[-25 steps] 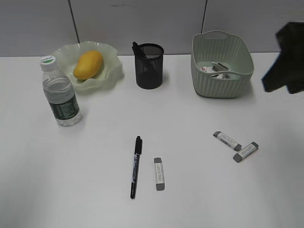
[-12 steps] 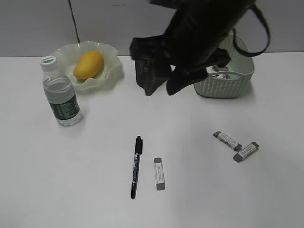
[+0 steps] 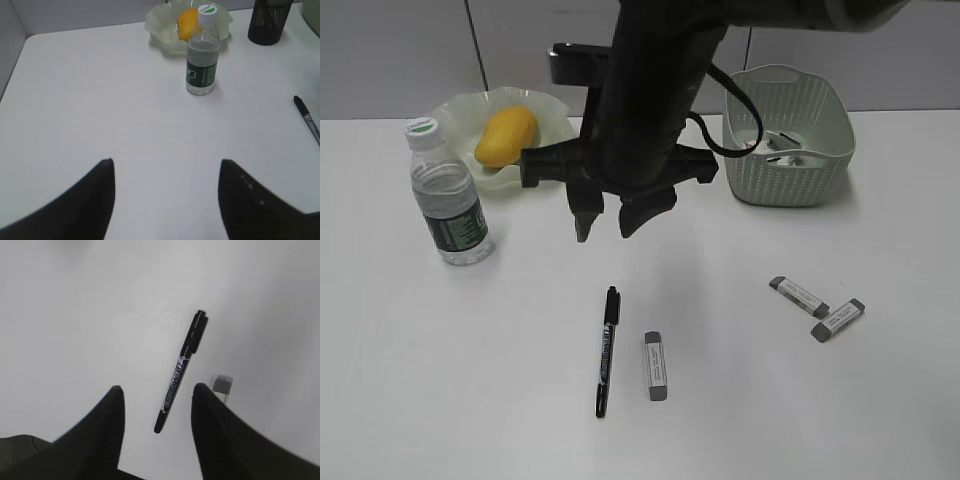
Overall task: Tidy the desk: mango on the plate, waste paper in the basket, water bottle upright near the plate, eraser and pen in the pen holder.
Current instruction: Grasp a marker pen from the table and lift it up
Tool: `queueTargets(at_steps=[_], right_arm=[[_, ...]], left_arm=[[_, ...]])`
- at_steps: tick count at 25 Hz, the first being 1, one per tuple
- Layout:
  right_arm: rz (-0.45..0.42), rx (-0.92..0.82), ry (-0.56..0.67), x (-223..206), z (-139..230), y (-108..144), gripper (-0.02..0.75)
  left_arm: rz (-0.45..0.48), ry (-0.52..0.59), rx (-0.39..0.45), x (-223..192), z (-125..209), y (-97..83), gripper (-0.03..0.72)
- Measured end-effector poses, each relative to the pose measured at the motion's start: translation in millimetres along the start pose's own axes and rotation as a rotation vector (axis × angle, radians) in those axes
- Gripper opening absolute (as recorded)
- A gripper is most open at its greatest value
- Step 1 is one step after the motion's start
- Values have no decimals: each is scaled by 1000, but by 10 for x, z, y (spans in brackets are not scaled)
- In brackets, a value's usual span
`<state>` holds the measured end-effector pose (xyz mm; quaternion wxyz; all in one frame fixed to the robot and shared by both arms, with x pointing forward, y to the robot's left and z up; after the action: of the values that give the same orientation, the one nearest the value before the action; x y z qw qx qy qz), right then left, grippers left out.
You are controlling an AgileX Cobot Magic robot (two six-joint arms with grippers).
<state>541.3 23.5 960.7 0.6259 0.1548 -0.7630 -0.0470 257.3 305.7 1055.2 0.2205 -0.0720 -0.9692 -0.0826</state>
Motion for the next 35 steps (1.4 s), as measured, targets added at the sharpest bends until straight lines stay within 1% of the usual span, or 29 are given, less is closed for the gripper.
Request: queueTargets(at_steps=[4, 8, 10, 20, 25, 30, 35], right_arm=[[41, -33, 23, -210, -8, -45, 358], [73, -66, 62, -459, 12, -87, 358], [87, -79, 81, -565, 33, -111, 358], [123, -116, 114, -1005, 35, -170, 358], [137, -124, 105, -1103, -35, -157, 358], [180, -138, 144, -1215, -17, -246, 357], [184, -139, 142, -1229, -23, -259, 355]], left_arm=[[5, -17, 2, -57, -5, -13, 491], [41, -1, 16, -205, 75, -78, 490], [45, -7, 18, -228, 75, -86, 482], [52, -11, 22, -230, 70, -95, 450], [52, -11, 22, -232, 72, -95, 445], [52, -10, 22, -234, 73, -95, 445], [52, -9, 22, -236, 76, -96, 445]])
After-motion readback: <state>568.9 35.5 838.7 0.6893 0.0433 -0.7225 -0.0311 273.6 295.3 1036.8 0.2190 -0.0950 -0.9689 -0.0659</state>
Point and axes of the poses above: a point on each arm's last joint axis where the gripper is mounted, x pointing back along that axis away from the gripper, y along the wrist's bending axis when the last joint is at zero, z = x × y, the point moved 5 cm from there along -x, pointing out along that axis toward the gripper, and after that the axes turned 7 degrees about -x, right-handed, at the moved point
